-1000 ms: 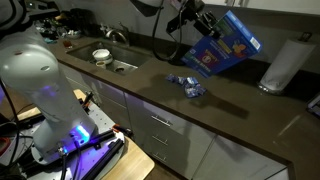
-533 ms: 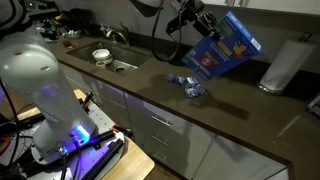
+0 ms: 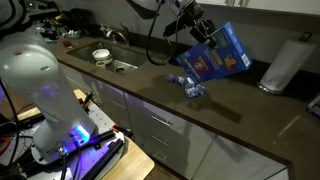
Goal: Put the contents of the box on the counter
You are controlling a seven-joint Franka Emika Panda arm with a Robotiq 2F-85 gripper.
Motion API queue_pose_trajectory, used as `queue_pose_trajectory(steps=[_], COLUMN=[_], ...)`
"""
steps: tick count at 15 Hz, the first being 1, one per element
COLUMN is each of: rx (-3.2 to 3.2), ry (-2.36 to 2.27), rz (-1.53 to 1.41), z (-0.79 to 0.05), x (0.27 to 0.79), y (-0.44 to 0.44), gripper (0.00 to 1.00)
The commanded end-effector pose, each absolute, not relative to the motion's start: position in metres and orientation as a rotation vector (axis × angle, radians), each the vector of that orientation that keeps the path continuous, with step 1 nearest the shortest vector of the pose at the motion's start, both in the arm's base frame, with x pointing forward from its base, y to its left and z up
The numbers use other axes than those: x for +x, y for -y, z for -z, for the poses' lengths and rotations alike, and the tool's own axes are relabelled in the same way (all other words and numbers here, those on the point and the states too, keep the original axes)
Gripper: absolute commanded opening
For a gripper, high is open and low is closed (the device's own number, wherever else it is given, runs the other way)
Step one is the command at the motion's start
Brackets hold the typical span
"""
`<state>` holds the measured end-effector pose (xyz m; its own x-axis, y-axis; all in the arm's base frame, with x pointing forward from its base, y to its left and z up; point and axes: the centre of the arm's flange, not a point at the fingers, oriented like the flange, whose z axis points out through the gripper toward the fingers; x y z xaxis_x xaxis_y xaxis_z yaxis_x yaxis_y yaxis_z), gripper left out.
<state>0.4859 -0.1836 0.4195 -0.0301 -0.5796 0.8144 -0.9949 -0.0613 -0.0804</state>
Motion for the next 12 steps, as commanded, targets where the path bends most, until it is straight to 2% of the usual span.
queue_pose_trajectory(steps=[1,5,8,12], rx=[1.705,1.720,1.724,1.678], ry=[1.765,1.946,2.072,2.198], rz=[-0.885,-0.774,-0.707,-0.651], z=[-0.412,-0.394,-0.380,-0.366], x=[0.485,0.491,0.497,0.508], y=[0.198,0.217,0.234,0.258], gripper=[0.59,0.61,0.56,0.57])
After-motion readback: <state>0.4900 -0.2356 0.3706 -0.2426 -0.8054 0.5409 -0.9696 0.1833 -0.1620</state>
